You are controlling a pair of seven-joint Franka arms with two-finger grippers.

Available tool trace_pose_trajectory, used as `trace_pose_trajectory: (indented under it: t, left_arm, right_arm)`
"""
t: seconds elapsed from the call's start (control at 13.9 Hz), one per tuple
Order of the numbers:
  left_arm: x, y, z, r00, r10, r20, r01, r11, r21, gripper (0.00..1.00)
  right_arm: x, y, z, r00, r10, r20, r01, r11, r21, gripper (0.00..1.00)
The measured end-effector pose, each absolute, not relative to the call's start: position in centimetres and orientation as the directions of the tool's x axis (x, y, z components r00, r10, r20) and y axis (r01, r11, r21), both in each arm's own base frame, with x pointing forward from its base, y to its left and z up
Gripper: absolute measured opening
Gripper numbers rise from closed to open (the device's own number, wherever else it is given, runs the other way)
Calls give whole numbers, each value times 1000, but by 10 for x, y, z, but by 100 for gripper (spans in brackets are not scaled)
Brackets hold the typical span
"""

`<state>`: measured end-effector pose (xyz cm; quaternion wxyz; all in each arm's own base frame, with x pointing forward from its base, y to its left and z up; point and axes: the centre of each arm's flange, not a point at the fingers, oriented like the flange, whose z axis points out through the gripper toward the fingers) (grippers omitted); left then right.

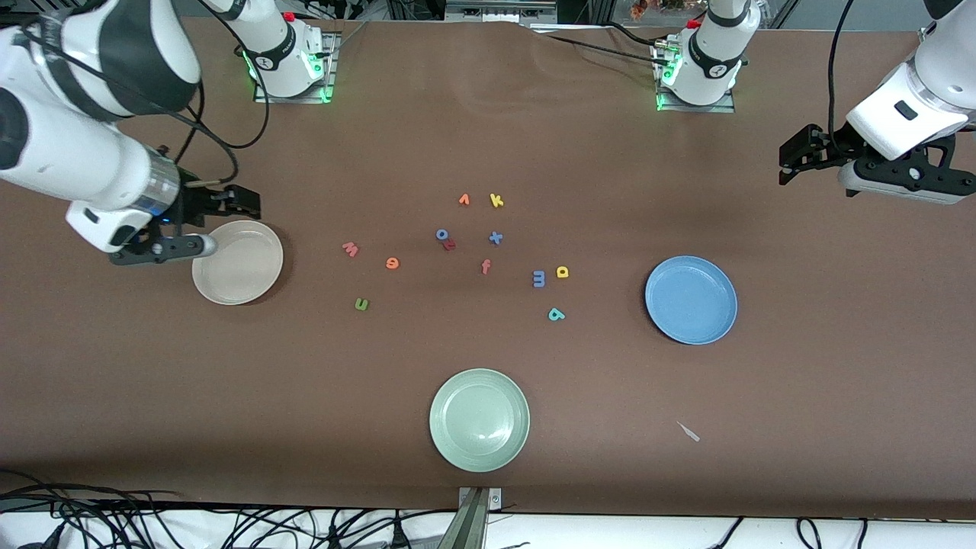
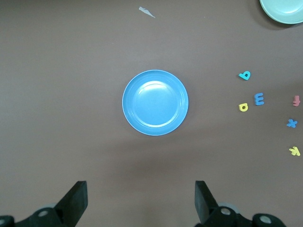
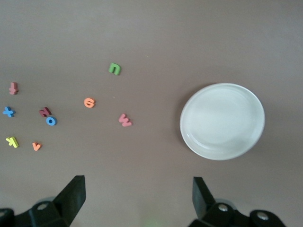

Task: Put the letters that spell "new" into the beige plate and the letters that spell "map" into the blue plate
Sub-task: 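Move the right gripper over the white plate toward the letters, then grasp the pink w with the right gripper while the left gripper reaches letters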

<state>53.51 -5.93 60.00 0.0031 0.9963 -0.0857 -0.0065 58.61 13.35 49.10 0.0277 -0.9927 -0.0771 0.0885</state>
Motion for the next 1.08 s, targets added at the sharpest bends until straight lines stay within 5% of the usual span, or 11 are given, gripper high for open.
trace_pose_trajectory:
  t: [1.08]
  left_arm:
    - [535, -59, 600, 985, -171, -12, -171, -985, 7, 100]
  right_arm:
    - [528, 188, 316, 932, 360, -47, 360, -933, -25, 100]
